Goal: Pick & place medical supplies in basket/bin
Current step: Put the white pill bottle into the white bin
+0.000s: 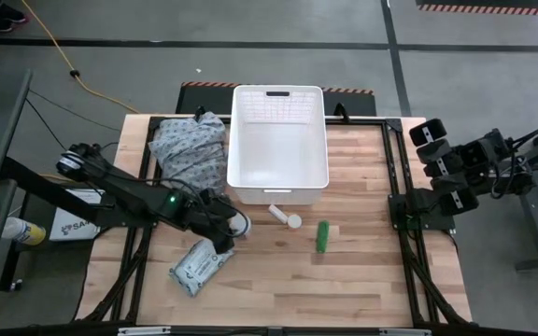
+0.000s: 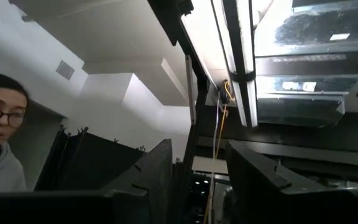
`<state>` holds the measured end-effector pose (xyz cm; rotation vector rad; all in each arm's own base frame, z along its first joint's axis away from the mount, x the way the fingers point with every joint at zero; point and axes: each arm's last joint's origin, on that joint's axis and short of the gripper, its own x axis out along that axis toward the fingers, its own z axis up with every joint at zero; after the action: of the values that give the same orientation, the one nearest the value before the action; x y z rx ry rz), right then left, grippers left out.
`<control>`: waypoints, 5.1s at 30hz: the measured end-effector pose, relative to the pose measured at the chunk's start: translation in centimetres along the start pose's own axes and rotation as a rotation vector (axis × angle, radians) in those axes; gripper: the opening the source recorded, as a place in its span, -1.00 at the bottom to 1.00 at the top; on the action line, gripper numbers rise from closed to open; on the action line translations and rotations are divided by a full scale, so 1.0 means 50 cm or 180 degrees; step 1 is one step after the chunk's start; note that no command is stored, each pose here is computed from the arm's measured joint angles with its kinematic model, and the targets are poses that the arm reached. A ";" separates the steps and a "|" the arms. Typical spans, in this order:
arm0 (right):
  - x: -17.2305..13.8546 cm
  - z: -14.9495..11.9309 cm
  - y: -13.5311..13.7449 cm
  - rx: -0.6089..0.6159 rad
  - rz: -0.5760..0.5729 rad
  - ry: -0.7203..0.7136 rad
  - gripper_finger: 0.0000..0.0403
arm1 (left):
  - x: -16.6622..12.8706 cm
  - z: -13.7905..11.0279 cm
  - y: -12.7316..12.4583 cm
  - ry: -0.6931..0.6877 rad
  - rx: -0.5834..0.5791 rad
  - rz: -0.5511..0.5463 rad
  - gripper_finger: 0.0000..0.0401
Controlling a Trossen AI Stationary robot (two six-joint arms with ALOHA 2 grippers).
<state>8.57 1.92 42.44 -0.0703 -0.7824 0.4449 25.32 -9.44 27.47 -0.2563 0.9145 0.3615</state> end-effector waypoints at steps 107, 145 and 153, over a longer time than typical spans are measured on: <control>-0.002 -0.026 0.000 0.0449 -0.0044 0.0412 -0.29 | 0.073 0.036 -0.076 -0.0007 -0.1057 -0.0048 0.40; -0.002 -0.026 0.000 0.0450 -0.0044 0.0411 -0.29 | -0.204 0.398 0.053 -0.2295 -0.0243 0.0662 0.34; -0.002 -0.027 0.000 0.0422 -0.0042 0.0418 -0.30 | -0.120 0.475 0.180 -0.2259 -0.0385 0.0908 0.48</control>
<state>9.45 2.00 41.44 0.0290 -0.6226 0.4737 35.46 6.30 45.66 -0.0908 0.2252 0.7173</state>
